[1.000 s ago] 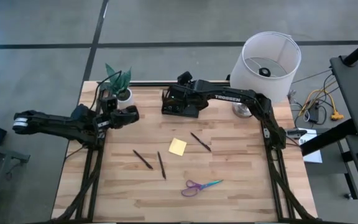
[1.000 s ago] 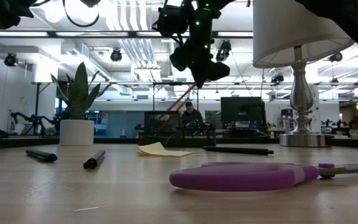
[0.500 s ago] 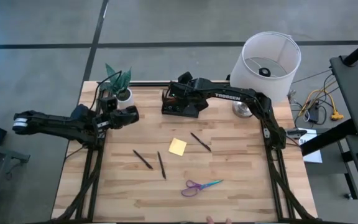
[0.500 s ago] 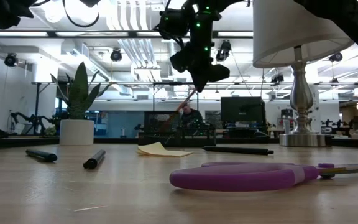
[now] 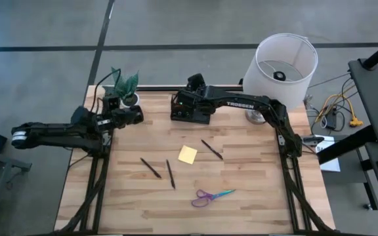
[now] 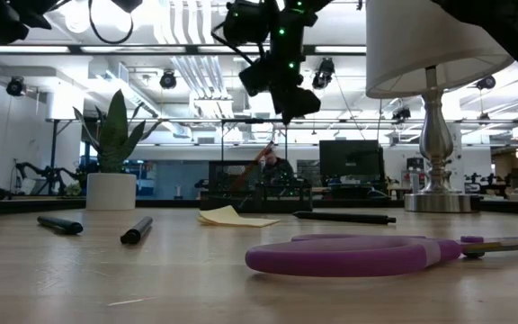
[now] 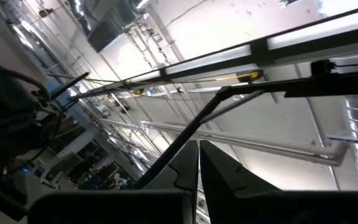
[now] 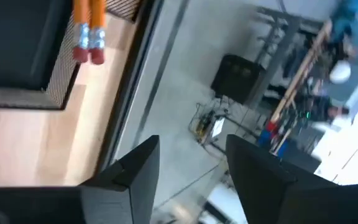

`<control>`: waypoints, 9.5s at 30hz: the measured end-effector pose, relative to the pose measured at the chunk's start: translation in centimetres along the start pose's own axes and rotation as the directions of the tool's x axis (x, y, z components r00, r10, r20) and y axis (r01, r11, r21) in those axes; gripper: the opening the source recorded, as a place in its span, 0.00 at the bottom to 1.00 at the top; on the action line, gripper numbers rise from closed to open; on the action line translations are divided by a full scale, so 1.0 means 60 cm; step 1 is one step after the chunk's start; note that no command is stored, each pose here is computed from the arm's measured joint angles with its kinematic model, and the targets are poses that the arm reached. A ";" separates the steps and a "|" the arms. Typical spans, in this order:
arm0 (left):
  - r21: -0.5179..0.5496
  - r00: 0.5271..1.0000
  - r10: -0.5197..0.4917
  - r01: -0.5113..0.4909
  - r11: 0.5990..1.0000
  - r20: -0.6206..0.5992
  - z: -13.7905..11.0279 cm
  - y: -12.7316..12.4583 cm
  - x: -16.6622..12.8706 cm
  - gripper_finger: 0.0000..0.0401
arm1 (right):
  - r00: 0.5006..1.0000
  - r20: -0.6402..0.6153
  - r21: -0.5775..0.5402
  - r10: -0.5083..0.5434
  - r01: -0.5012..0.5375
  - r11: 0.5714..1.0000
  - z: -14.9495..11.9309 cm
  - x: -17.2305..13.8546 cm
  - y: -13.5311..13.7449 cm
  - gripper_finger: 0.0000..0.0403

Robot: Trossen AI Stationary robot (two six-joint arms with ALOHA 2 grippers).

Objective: Pick and place office supplies into organizer
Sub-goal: Put the top right black pen into the black desk organizer, then put the left black pen into the black desk organizer

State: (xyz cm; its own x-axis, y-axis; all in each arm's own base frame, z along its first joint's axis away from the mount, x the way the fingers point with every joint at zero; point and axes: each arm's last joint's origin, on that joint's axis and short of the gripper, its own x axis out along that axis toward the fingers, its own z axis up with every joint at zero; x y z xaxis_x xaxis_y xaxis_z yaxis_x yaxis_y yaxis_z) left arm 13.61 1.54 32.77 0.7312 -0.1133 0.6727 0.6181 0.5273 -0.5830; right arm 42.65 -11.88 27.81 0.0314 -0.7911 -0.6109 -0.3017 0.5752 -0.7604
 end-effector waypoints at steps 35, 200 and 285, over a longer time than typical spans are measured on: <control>-0.019 0.985 -0.021 0.018 1.000 -0.170 -0.016 0.019 0.005 0.00 | 0.549 0.240 0.801 0.801 -0.578 0.157 -0.035 -0.070 0.294 0.42; -0.023 0.983 0.020 -0.025 0.999 -0.182 -0.022 0.035 0.009 0.00 | 0.995 -0.048 -0.118 0.085 -0.091 0.989 0.059 -0.020 0.062 0.05; 0.021 0.975 0.007 -0.002 1.000 -0.222 -0.047 0.024 -0.099 0.00 | 0.917 0.390 0.697 0.086 -0.355 0.623 0.159 -0.143 0.106 0.29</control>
State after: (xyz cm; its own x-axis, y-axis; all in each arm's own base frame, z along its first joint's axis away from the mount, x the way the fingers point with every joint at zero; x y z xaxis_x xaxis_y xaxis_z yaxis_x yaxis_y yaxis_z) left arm 10.95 0.58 26.65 0.7812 -0.2941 0.5507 0.6104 0.5449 -0.5749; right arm 49.58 0.58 26.10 0.3745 -0.5943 -0.7118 0.4652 0.7844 -0.4102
